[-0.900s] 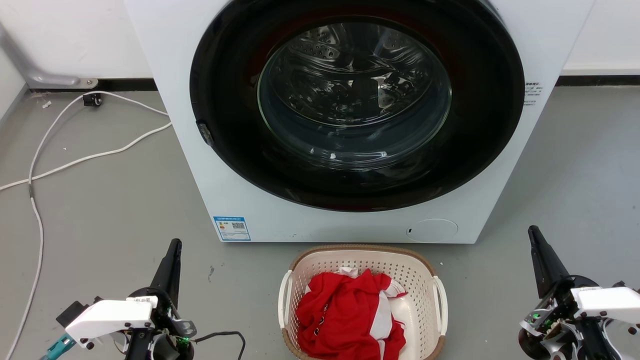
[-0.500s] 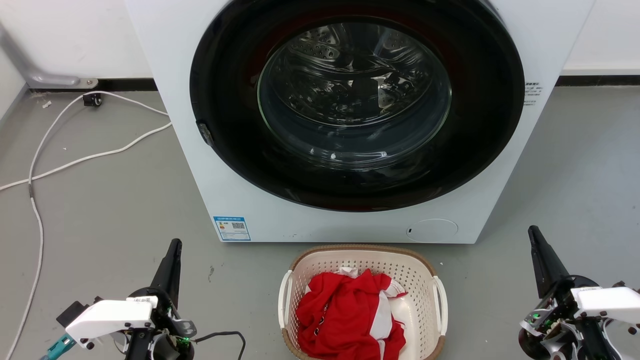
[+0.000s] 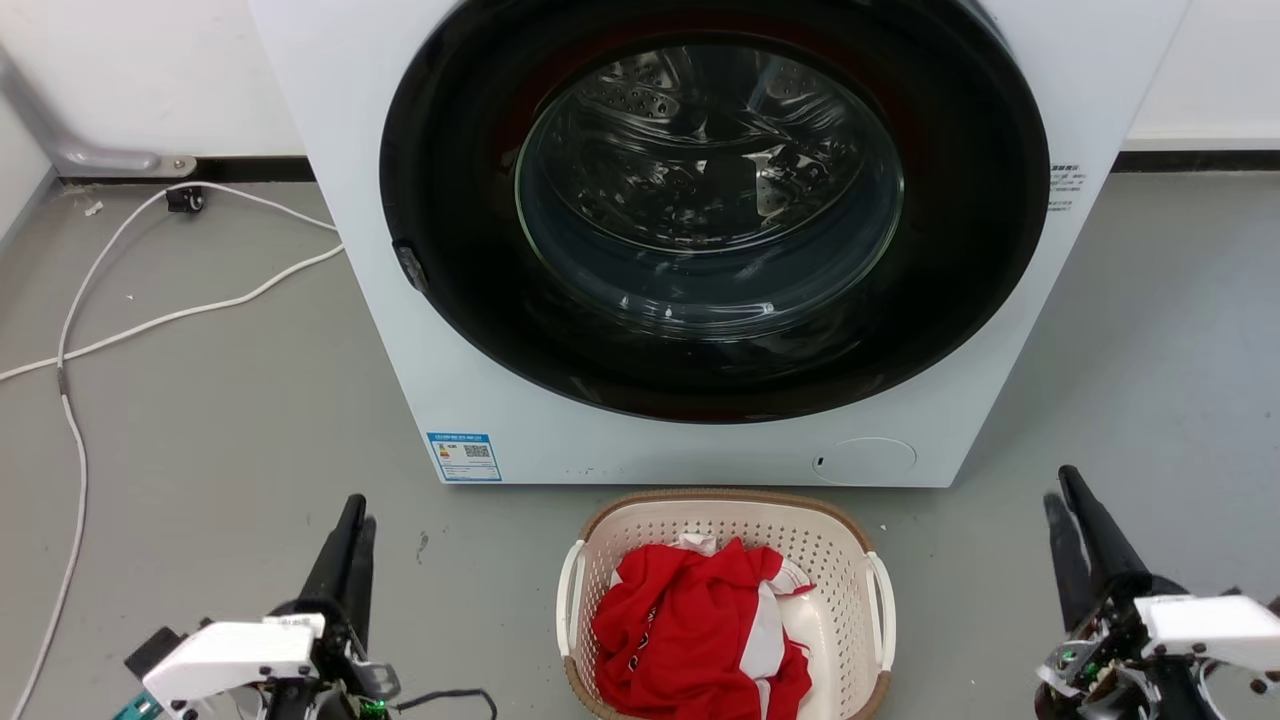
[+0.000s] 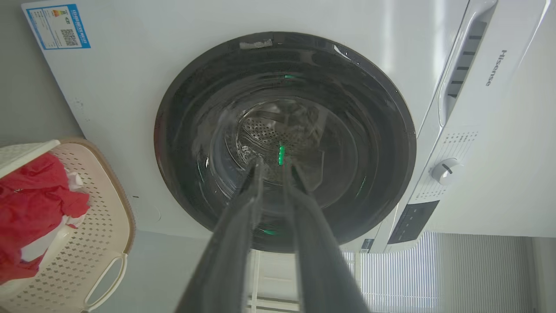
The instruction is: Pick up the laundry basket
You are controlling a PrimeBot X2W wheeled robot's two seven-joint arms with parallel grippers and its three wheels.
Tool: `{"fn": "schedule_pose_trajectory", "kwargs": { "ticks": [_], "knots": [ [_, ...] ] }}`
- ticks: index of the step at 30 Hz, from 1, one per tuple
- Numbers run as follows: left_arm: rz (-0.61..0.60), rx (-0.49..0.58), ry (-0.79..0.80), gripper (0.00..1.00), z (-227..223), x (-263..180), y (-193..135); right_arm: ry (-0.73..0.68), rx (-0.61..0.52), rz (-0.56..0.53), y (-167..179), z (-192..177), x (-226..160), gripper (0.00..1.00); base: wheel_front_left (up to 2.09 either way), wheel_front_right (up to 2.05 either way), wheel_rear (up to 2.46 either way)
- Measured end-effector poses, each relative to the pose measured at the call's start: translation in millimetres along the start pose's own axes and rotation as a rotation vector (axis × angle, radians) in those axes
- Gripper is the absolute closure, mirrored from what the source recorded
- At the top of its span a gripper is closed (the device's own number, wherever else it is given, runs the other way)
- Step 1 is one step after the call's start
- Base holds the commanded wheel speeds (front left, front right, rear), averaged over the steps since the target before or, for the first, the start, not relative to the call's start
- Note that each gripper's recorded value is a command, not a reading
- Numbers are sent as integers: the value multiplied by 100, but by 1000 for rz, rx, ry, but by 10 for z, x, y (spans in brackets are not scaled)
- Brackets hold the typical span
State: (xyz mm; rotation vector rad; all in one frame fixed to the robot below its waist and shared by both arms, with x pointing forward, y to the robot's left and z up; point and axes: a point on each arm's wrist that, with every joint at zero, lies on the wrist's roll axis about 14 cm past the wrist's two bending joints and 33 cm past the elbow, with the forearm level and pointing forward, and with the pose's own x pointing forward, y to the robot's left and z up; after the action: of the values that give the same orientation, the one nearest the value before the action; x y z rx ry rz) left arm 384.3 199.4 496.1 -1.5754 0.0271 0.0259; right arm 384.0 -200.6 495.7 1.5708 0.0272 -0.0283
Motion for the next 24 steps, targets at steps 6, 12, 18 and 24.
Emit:
{"fn": "schedule_pose_trajectory", "kwargs": {
  "ticks": [6,12,18,24],
  "knots": [
    [28,1,3,0,-62,-43,97,-13,-9,-28,-98,-1,-49,0,0,0,0],
    [12,47,-3,0,-89,-22,41,-20,-72,-22,-69,-21,-32,0,0,0,0],
    [-14,173,-2,0,-119,17,-54,-14,-226,-15,-35,-47,-8,0,0,0,0],
    [-35,338,10,0,-181,35,-117,-3,-414,-4,3,-88,15,0,0,0,0]
  ]
}}
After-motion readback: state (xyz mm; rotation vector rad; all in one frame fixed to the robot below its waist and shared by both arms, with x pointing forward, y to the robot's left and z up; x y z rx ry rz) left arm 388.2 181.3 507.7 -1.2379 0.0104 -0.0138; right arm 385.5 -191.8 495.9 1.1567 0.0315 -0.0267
